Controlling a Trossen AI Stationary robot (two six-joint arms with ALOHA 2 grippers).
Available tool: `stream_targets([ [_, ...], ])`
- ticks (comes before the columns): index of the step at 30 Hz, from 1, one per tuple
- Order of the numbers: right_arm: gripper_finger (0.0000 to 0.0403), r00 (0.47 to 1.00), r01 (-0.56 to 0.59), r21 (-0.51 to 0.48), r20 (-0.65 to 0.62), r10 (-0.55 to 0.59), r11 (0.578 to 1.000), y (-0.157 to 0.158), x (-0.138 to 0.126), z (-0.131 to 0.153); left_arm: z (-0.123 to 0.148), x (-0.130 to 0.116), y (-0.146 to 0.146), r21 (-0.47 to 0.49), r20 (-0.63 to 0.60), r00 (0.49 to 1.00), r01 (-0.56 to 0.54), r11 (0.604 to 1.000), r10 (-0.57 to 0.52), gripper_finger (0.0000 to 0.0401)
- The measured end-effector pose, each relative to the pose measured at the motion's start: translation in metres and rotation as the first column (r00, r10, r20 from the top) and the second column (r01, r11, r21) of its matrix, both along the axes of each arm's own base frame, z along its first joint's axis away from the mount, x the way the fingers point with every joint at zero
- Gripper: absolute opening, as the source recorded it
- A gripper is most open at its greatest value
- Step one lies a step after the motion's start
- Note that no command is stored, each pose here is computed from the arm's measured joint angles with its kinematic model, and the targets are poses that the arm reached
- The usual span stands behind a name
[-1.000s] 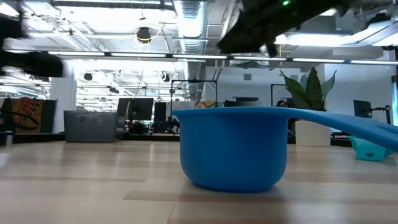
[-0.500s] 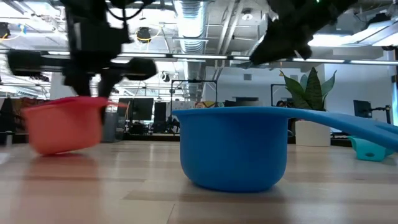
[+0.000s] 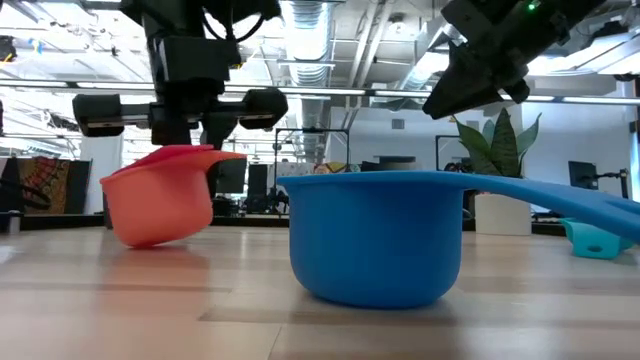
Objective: Nest measuring cups in basket
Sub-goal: Move the stacked measuring cups to the center of the table
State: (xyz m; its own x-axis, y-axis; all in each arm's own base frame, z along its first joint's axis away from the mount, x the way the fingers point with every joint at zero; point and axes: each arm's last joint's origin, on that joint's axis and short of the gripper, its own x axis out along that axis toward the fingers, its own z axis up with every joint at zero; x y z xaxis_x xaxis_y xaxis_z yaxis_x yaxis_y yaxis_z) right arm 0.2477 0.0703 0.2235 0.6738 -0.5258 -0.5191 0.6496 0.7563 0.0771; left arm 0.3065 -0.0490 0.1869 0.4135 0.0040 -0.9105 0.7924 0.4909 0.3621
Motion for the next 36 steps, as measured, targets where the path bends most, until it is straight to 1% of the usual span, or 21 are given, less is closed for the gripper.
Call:
stream_targets([
  [3,0.0124,1.000,0.001,0.009,0.024,-0.001,1.000,0.000,0.002,0.001,-0.004,0.004,0.000,-0.007,0.002,1.000,0.009,1.000,-0.009,0.0011],
  [5,0.0124,0.999,-0.004,0.007,0.034,0.004,1.000,0.001,0.003,0.002,-0.006,0.006,0.000,-0.009,0.007,1.000,-0.012,1.000,0.012,0.0012],
  [9,0.0124,0.999,-0.005,0.006,0.033,0.005,1.000,0.001,0.003,0.002,-0.008,0.014,0.004,-0.085,0.047,0.989,-0.136,0.987,0.141,0.0012],
  [12,0.0124,0.999,-0.005,0.006,0.034,0.005,1.000,0.001,0.003,0.002,-0.005,0.016,0.006,-0.128,0.006,0.981,-0.191,0.973,0.194,0.0012],
  [14,0.0124,0.999,-0.005,0.007,0.035,0.005,1.000,0.001,0.003,0.003,0.001,0.016,0.006,-0.118,-0.030,0.979,-0.205,0.972,0.202,0.0011],
  [18,0.0124,0.999,0.000,0.012,0.045,0.000,1.000,-0.001,0.004,0.003,0.009,0.018,0.004,-0.111,-0.042,0.982,-0.185,0.976,0.182,0.0007],
  [22,0.0124,0.998,-0.004,0.019,0.064,0.003,1.000,0.001,0.006,0.003,0.006,0.017,0.004,-0.110,-0.069,0.979,-0.197,0.974,0.190,0.0008],
  [27,0.0132,0.999,-0.007,0.014,0.044,0.006,1.000,0.004,0.015,-0.008,0.003,0.016,0.004,-0.131,-0.106,0.959,-0.276,0.952,0.263,0.0029],
  [29,0.0141,1.000,-0.005,0.006,0.019,0.005,1.000,0.005,0.019,-0.017,0.003,0.016,0.003,-0.141,-0.109,0.957,-0.283,0.949,0.269,0.0040],
  [33,0.0167,1.000,0.000,0.012,0.028,0.000,1.000,0.006,0.032,-0.031,0.004,0.015,0.002,-0.140,-0.108,0.951,-0.304,0.942,0.291,0.0065],
  [36,0.0186,0.997,-0.018,0.023,0.071,0.016,1.000,0.009,0.043,-0.038,0.003,0.014,0.003,-0.128,-0.122,0.945,-0.318,0.940,0.303,0.0087],
])
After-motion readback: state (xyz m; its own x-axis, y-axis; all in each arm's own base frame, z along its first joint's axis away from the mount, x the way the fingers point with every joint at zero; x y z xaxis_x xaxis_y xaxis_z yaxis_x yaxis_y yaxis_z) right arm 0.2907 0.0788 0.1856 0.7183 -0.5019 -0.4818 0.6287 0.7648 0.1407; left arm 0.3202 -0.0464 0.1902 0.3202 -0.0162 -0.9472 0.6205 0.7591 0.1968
